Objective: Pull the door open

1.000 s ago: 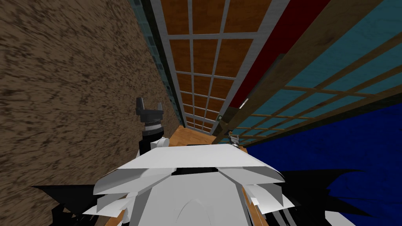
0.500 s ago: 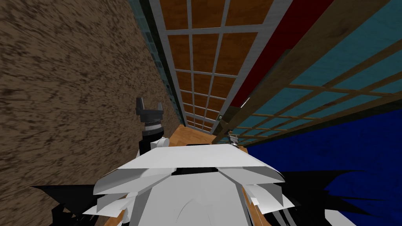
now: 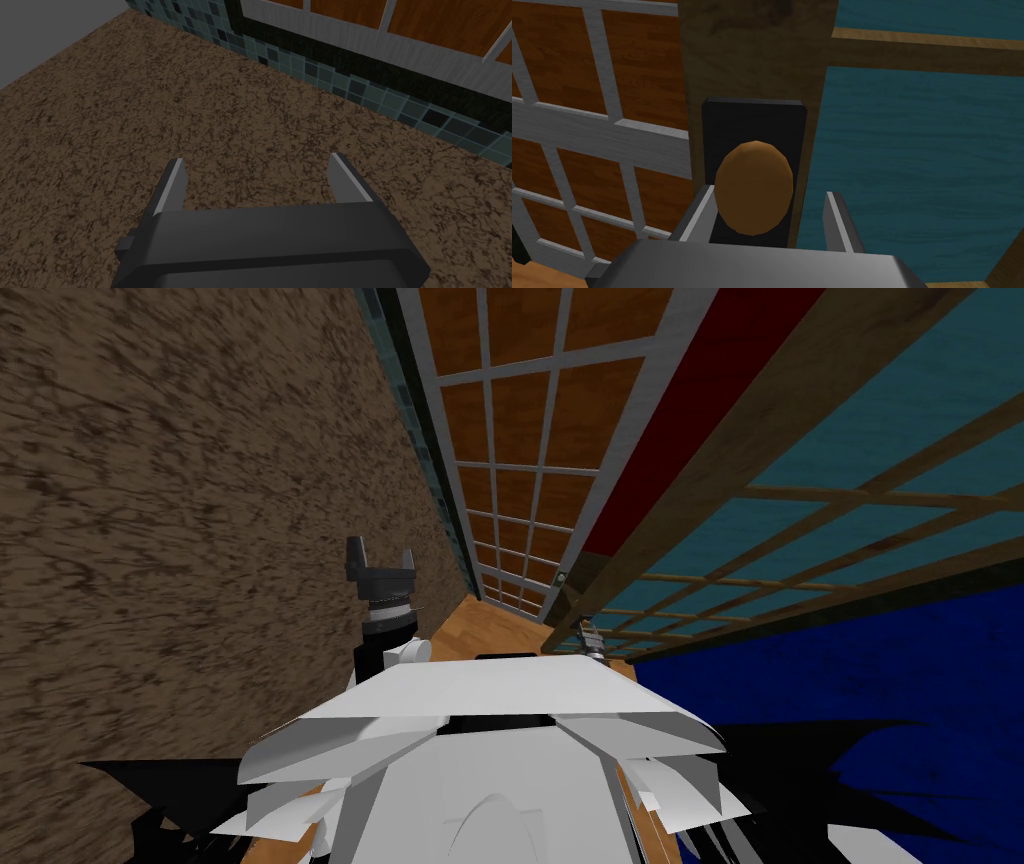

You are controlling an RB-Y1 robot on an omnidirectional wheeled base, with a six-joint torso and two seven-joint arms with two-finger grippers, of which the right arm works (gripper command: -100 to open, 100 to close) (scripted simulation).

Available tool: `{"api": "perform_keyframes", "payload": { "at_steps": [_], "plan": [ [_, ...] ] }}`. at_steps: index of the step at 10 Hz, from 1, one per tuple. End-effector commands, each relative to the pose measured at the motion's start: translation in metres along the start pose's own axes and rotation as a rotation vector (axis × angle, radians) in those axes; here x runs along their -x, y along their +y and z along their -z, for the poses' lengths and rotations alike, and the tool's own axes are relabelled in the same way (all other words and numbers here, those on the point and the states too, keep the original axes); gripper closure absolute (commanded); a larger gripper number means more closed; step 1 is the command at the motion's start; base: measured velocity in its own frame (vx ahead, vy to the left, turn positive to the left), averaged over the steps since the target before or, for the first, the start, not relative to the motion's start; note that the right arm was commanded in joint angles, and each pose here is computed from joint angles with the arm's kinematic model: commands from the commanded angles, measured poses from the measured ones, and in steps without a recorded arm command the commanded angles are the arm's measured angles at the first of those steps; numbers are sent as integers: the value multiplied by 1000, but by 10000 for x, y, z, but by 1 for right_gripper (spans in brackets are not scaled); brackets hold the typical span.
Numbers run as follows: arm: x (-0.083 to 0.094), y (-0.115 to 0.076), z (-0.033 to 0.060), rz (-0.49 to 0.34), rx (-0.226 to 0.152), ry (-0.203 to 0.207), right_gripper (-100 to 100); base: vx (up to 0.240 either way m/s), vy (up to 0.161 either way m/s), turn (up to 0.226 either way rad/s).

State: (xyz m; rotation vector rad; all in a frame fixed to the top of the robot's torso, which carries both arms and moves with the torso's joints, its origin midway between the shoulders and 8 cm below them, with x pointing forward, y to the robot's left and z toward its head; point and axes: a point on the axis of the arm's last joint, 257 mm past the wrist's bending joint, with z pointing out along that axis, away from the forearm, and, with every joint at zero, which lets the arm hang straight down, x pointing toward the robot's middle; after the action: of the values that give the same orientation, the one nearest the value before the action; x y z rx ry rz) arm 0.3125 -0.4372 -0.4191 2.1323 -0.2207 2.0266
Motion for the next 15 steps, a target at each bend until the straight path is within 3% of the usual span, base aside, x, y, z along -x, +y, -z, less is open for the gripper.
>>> {"api": "perform_keyframes", "payload": {
  "at_steps": [1, 6, 7, 8, 15],
  "plan": [
    [-65, 2, 39, 0, -41, 15, 100, -232, -68, 196],
    [-205, -274, 138, -28, -191, 48, 100, -203, -72, 152],
    [-120, -276, 161, -23, -176, 26, 100, -76, -23, 36],
    [-118, -273, 246, -26, -199, 28, 100, -173, -40, 176],
    [-181, -195, 469, -28, -262, 48, 100, -200, -51, 139]
  ]
}}
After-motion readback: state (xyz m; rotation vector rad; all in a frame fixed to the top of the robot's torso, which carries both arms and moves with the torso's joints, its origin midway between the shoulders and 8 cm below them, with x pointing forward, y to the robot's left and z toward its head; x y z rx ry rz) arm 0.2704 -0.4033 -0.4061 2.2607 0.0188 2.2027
